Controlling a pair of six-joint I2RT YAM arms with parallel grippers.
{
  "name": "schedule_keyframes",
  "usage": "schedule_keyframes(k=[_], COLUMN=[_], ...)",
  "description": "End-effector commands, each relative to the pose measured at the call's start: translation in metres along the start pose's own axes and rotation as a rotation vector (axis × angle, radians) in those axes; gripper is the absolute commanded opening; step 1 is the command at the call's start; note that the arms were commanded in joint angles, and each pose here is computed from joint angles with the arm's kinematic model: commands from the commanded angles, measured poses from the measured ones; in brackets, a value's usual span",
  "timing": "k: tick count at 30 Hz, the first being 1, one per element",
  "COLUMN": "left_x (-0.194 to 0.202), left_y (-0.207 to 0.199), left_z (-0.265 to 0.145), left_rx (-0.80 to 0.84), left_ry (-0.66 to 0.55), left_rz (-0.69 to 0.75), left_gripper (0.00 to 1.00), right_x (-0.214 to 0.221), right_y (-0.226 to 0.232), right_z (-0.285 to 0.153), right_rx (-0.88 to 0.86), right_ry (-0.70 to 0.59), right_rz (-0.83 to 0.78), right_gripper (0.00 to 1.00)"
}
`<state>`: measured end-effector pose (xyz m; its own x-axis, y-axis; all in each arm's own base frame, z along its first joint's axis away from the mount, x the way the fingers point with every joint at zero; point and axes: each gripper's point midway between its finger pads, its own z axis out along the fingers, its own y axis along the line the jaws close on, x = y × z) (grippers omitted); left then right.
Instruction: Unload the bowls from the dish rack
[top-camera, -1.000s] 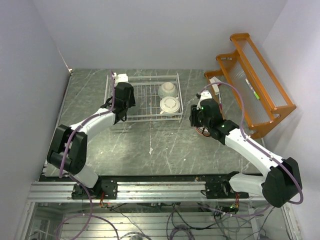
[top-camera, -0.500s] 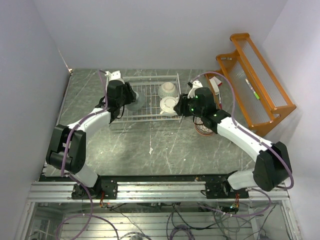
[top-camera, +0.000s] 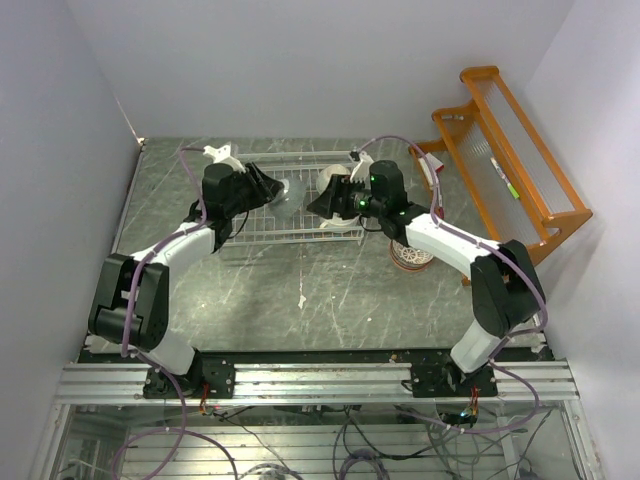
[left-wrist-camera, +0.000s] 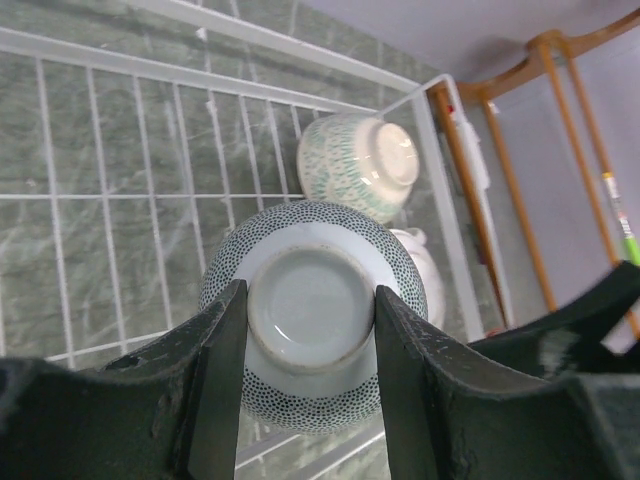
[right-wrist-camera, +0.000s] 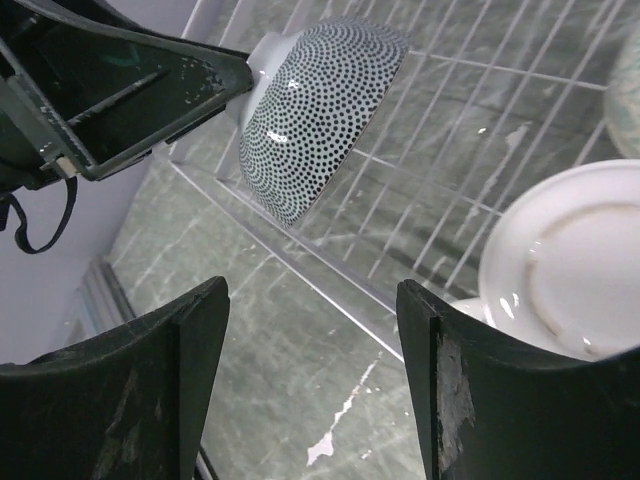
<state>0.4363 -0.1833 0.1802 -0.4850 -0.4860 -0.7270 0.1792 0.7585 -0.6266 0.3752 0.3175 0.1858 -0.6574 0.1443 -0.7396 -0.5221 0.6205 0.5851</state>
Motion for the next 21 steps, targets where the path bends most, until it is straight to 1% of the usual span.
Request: schedule_keyframes(k=[1,11,21], left_x=[-0.040,-0.031,-0.024], left_y=[-0.051,-0.064,-0.073], left_z=[-0.015,-0.019,-0.025], left_rx=[0.211,0.326,0.427], left_ry=[-0.104,-0.084,-0.073], left_rz=[-0.042,-0.134,-0.230], left_gripper=[0.07,0.07,0.07], right_x=[-0.019,-0.024,-0.031], right_y=[0.031,0.040,0.050], right_z=[0.009,0.022,0.023], right_rx=[-0.167,-0.258,-0.322], right_ry=[-0.043,-0.061,-0.093], right_rz=[0.031,0.076,0.090], right_gripper=[0.68,0.68,0.64])
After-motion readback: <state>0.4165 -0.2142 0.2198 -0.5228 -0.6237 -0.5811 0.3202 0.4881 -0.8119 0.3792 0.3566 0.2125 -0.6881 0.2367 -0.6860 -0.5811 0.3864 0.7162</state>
